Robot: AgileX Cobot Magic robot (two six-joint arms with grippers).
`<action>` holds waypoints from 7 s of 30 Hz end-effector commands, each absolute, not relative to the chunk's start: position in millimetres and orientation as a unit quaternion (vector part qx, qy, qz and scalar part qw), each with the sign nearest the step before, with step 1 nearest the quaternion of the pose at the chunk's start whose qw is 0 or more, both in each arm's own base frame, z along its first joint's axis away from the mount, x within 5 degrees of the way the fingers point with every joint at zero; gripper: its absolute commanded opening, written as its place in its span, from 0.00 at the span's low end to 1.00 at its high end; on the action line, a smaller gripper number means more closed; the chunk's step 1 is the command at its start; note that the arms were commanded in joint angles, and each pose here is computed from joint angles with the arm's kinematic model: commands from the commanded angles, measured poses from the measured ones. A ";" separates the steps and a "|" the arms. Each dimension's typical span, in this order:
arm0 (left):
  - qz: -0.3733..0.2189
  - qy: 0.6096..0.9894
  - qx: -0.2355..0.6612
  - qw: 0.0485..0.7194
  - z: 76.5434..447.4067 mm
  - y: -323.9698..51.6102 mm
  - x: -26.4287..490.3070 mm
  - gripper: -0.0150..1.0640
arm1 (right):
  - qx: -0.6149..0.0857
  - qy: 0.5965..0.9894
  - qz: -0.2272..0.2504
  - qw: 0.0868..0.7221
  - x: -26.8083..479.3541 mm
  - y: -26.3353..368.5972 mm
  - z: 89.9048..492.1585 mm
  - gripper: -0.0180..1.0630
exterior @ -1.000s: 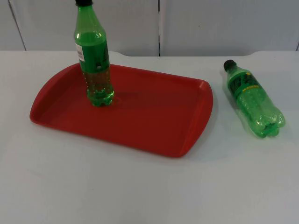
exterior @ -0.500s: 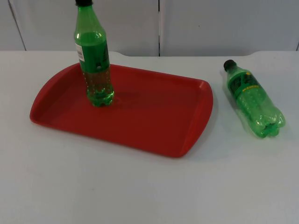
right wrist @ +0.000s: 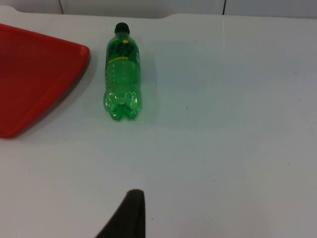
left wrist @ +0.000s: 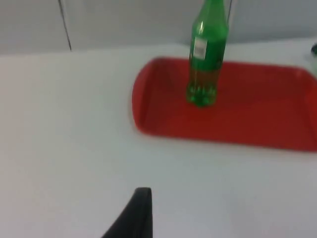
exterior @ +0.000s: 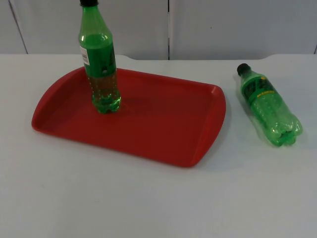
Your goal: Place the bottle upright on the tray.
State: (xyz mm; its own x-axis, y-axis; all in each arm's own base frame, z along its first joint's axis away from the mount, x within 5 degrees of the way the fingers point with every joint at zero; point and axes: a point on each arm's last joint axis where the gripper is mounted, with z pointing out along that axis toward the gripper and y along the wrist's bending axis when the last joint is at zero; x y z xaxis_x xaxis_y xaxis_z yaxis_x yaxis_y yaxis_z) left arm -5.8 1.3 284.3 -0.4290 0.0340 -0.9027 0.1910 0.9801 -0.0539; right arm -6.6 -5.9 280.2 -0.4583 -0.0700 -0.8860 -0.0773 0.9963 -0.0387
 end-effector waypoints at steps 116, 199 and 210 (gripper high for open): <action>-0.055 0.852 0.103 0.510 274.7 0.4 -5.0 0.99 | -0.040 0.927 0.010 0.373 142.9 13.4 340.7 0.98; -0.055 0.852 0.103 0.510 274.7 0.4 -5.0 0.99 | -0.067 0.983 0.112 0.132 515.8 120.9 118.4 0.92; -0.054 0.852 0.103 0.510 274.7 0.5 -5.0 0.99 | -0.062 0.982 0.122 0.127 515.1 128.5 107.9 0.85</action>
State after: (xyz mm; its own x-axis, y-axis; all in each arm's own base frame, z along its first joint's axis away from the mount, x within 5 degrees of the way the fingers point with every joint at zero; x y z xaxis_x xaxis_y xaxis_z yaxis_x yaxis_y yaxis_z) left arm -4.7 1.0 275.7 -0.4604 0.1227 -0.8792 0.2256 0.9740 0.0178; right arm 515.0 124.7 108.6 -0.9603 -0.0965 -0.2618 -0.1542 0.9655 0.2099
